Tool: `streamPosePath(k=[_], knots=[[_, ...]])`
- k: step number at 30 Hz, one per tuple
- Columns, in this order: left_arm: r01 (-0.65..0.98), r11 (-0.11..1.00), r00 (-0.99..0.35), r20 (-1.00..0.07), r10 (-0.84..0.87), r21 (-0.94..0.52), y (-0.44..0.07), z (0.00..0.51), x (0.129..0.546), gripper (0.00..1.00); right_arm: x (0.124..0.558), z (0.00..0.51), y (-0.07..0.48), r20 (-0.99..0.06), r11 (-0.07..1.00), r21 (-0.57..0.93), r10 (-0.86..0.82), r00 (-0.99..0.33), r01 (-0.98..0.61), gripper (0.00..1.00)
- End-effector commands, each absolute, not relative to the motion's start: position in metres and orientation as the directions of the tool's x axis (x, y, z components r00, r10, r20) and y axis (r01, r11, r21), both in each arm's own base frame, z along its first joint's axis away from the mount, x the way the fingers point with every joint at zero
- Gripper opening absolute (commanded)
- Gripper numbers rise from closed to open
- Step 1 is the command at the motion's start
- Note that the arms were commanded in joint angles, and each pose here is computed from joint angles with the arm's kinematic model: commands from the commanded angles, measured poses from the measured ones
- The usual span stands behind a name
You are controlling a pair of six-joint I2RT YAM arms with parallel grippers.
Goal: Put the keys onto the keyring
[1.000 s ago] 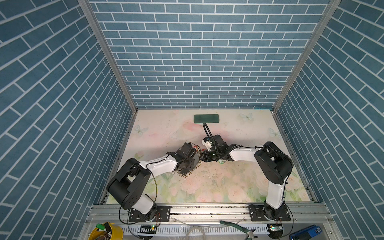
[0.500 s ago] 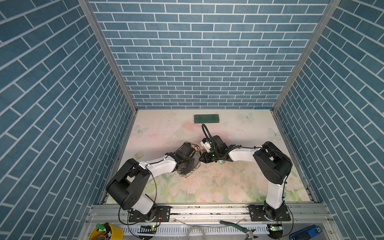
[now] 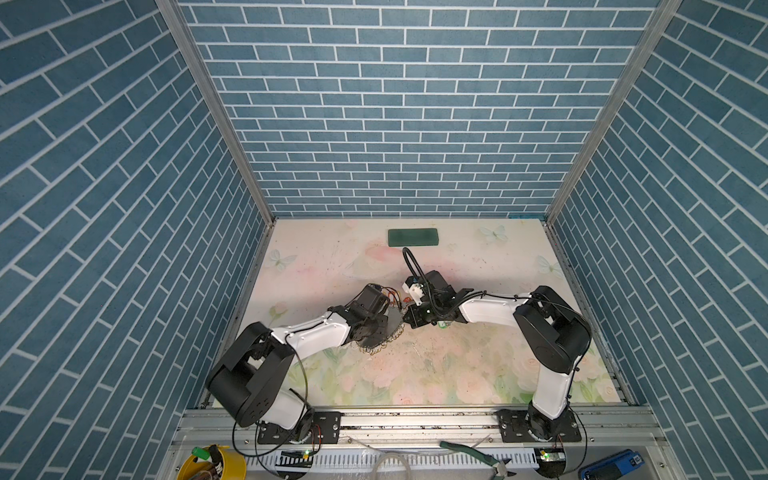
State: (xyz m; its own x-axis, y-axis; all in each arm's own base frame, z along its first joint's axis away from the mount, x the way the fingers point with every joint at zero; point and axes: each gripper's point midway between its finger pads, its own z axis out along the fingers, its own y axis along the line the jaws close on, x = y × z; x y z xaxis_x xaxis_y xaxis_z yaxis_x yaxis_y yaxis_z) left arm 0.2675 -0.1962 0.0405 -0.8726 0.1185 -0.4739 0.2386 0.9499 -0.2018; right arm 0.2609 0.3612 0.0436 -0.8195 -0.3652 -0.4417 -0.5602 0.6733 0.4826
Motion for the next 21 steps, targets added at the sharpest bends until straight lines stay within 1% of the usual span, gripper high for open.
streamPosePath(k=[1, 7, 12, 14, 15, 18, 21], knots=[[0.274, 0.943, -0.825, -0.550, 0.129, -0.190, -0.189, 0.060, 0.271, 0.42, 0.264, 0.082, 0.358, -0.543, 0.646, 0.393, -0.412, -0.732, -0.655, 0.00], [0.389, 0.895, -0.670, -0.734, 0.112, -0.218, -0.193, 0.127, 0.272, 0.45, 0.251, 0.129, 0.348, -0.653, 0.573, 0.266, -0.484, -0.582, -0.775, 0.00], [0.522, 0.824, -0.485, -0.872, 0.073, -0.222, -0.201, 0.187, 0.264, 0.56, 0.238, 0.176, 0.343, -0.768, 0.476, 0.195, -0.470, -0.436, -0.857, 0.00], [0.572, 0.788, -0.421, -0.906, 0.046, -0.226, -0.205, 0.202, 0.258, 0.62, 0.235, 0.191, 0.343, -0.808, 0.446, 0.170, -0.448, -0.383, -0.879, 0.00], [0.602, 0.766, -0.386, -0.922, 0.033, -0.225, -0.208, 0.208, 0.254, 0.63, 0.232, 0.197, 0.342, -0.826, 0.429, 0.159, -0.435, -0.358, -0.889, 0.00], [0.686, 0.699, -0.295, -0.955, 0.013, -0.202, -0.217, 0.220, 0.244, 0.62, 0.223, 0.213, 0.343, -0.868, 0.373, 0.139, -0.399, -0.294, -0.917, 0.00], [0.733, 0.657, -0.235, -0.972, 0.001, -0.177, -0.222, 0.227, 0.237, 0.61, 0.215, 0.221, 0.344, -0.900, 0.327, 0.120, -0.363, -0.242, -0.937, 0.00]])
